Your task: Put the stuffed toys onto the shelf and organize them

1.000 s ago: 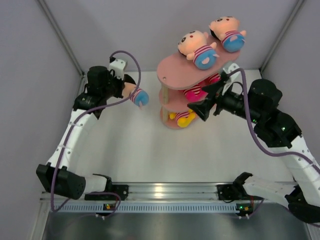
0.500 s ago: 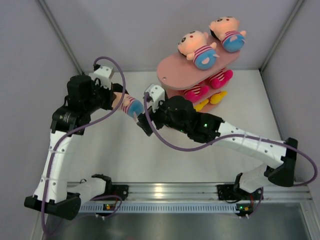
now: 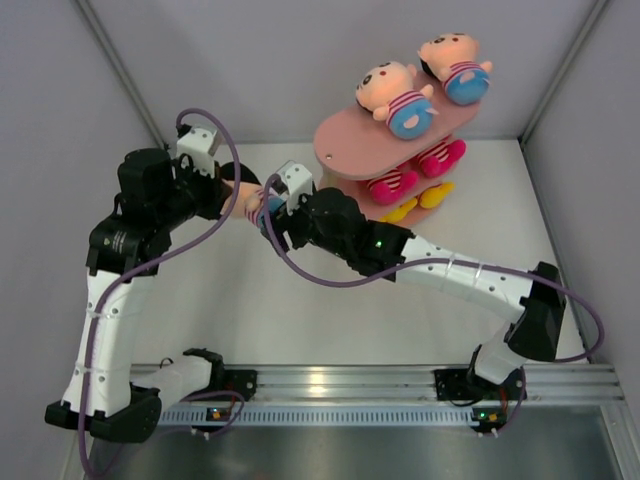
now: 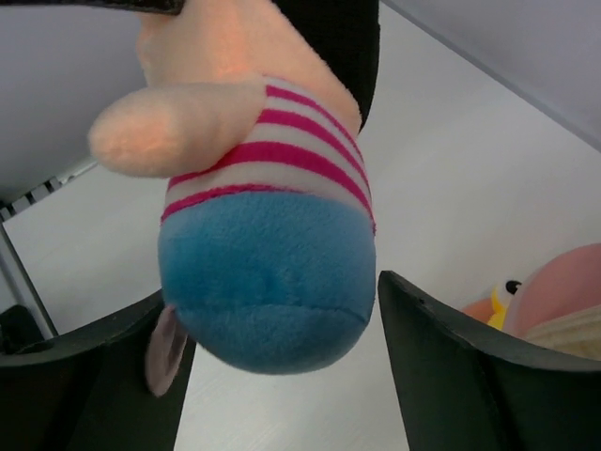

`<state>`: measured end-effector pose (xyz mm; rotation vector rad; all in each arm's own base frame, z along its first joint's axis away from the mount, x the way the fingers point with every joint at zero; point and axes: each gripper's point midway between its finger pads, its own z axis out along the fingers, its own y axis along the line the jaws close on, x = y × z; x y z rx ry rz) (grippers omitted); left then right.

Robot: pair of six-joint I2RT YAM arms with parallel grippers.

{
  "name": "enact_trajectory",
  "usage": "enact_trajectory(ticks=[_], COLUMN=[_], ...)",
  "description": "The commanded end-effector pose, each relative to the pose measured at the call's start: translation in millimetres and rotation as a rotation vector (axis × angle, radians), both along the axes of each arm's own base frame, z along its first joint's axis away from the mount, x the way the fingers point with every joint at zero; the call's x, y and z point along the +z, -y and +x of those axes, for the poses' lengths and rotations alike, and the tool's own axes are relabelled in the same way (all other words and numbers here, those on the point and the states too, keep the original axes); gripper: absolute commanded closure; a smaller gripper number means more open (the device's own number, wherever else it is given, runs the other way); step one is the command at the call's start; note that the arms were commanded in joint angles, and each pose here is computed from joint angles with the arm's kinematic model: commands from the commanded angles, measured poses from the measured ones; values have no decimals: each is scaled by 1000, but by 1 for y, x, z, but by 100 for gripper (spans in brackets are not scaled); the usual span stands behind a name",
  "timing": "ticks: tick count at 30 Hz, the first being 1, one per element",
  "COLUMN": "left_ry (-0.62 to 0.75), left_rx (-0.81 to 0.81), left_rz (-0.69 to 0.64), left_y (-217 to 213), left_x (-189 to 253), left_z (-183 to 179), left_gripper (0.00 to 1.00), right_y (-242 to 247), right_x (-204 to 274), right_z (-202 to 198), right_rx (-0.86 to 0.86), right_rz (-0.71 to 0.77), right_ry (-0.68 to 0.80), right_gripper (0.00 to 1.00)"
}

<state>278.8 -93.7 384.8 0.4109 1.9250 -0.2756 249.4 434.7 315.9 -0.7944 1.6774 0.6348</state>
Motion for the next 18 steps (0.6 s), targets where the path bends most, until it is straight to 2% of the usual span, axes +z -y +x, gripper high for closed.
enact_trajectory(ticks=[1,2,4,5,6,9,10,13,14,17,18], left_ry=[30,34,35,33,29,22,31,56,85,129,141], left_rx=[-23,-27,-34,-43,-48,-37,-37,-20,-10,12,21], left_rz=[-33,-32,-27,-18,-13,20,38,74,75,79,79], left_y=[5,5,5,5,5,0,-2,-10,-12,-18,-20], left_x=[17,18,18,16,14,11,12,21,33,54,59], left_z=[-8,-8,-10,-10,-12,-13,-14,-17,-20,-27,-28], left_gripper=[100,100,100,100,100,99,85,60,45,23,6], right_y=[-8,-8,-4,-2,1,9,12,25,29,45,56], right_x=[36,38,45,49,52,71,80,99,105,122,132], right_z=[14,15,19,18,21,18,13,9,10,13,17], right_rx=[-12,-19,-36,-42,-48,-30,-8,8,3,-13,-28], right_rz=[148,167,210,239,260,340,364,446,486,583,621], right_ry=[7,-8,-23,-50,-63,-113,-125,-175,-203,-254,-253], right_gripper=[29,50,71,89,99,100,100,100,100,100,100])
